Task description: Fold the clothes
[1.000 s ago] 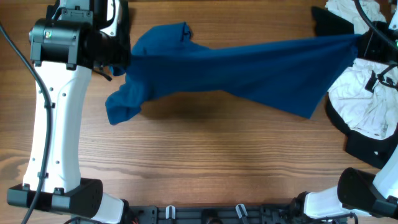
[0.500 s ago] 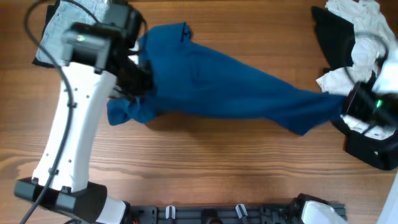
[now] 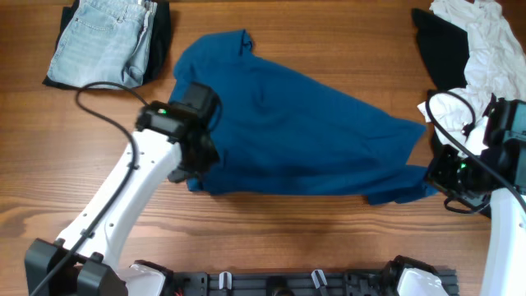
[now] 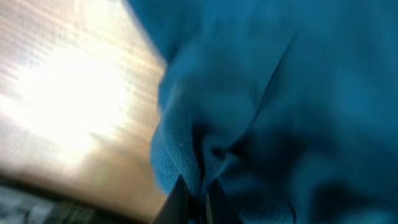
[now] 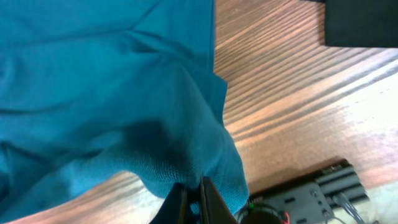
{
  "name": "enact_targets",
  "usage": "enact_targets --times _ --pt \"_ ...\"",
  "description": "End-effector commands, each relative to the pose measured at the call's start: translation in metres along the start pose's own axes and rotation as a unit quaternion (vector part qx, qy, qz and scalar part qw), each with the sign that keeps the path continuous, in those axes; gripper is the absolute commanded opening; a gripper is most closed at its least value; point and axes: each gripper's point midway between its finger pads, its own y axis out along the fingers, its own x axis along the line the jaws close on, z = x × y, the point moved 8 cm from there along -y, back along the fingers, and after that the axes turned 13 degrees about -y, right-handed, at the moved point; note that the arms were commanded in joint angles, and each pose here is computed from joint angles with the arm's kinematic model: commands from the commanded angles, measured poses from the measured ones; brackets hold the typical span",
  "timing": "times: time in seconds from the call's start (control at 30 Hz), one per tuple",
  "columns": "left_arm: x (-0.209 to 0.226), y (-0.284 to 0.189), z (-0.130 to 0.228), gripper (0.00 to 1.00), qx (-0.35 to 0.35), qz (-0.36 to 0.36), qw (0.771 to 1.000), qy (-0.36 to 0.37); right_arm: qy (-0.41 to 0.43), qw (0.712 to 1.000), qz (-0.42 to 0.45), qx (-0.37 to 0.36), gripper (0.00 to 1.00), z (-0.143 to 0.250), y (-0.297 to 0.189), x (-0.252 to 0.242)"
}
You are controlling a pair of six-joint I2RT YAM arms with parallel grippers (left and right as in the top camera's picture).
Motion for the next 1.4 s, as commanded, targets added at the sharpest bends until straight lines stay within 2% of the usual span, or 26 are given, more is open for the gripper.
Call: enact_targets --times 0.0,0.1,0.3,0.6,0.83,0.97,1.13,1.37 --pt "0.001 -0.006 -0.041 0.04 -0.069 0.055 0.996 -0.027 0.017 0.999 -0.027 0.029 0.04 0.002 0.028 0.0" --pt "0.002 -0.009 -0.069 0.04 -0.107 0.09 0.99 -0.032 0.022 0.996 -0.065 0.054 0.04 0.0 0.046 0.006" --pt "0.004 -0.014 -0.103 0.04 -0.16 0.125 0.978 -0.043 0.035 0.993 -0.067 0.093 0.04 -0.007 0.066 0.004" --pt "-0.003 -0.009 -0.109 0.04 -0.167 0.132 0.976 -0.041 0.068 0.992 -0.065 0.085 0.04 -0.016 0.074 0.003" --pt "-0.016 0.01 -0.123 0.04 -0.171 0.136 0.975 -0.042 0.09 0.992 -0.064 0.068 0.04 -0.009 0.119 -0.003" --pt "-0.03 0.027 -0.135 0.04 -0.18 0.147 0.972 -0.042 0.085 0.994 -0.052 0.033 0.04 -0.018 0.125 -0.006" --pt "-0.035 0.055 -0.138 0.04 -0.16 0.127 0.978 -0.039 0.091 0.995 -0.035 0.01 0.04 -0.03 0.132 -0.01" --pt "-0.045 0.077 -0.131 0.04 -0.136 0.113 0.984 -0.023 0.097 0.995 -0.026 0.024 0.05 -0.036 0.148 -0.014"
